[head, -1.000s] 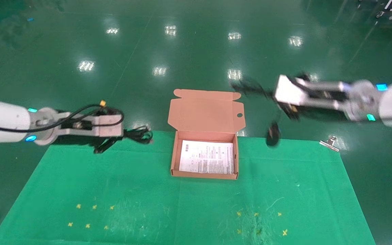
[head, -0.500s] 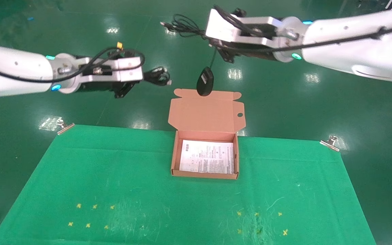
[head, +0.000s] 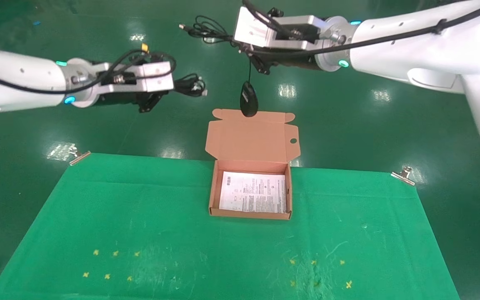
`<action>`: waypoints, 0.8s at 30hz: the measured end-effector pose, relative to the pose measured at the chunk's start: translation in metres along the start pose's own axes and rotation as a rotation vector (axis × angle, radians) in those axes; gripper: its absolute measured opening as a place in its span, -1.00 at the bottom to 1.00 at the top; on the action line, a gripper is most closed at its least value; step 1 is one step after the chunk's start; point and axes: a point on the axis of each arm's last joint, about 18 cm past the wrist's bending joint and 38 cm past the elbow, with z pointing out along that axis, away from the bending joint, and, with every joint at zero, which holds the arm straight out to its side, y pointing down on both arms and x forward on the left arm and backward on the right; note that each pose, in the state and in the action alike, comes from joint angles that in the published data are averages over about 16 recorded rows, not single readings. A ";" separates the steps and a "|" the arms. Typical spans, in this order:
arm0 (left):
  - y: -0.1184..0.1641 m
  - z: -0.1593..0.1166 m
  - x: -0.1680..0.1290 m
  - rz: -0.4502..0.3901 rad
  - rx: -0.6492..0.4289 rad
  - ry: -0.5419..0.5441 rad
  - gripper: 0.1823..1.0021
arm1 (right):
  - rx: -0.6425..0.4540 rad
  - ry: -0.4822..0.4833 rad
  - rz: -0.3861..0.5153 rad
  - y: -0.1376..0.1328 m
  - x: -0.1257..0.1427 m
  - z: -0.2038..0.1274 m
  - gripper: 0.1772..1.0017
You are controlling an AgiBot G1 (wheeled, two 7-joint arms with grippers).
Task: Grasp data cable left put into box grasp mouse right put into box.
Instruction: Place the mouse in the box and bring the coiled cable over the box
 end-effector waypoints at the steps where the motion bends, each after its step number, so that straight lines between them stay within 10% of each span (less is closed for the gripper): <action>1: 0.002 0.000 0.002 0.000 -0.004 0.005 -0.85 | -0.001 -0.005 0.001 0.001 -0.002 0.001 -0.92; 24: 0.053 -0.018 0.049 -0.050 -0.160 0.116 -0.85 | -0.053 -0.176 0.071 0.022 -0.099 0.034 -0.92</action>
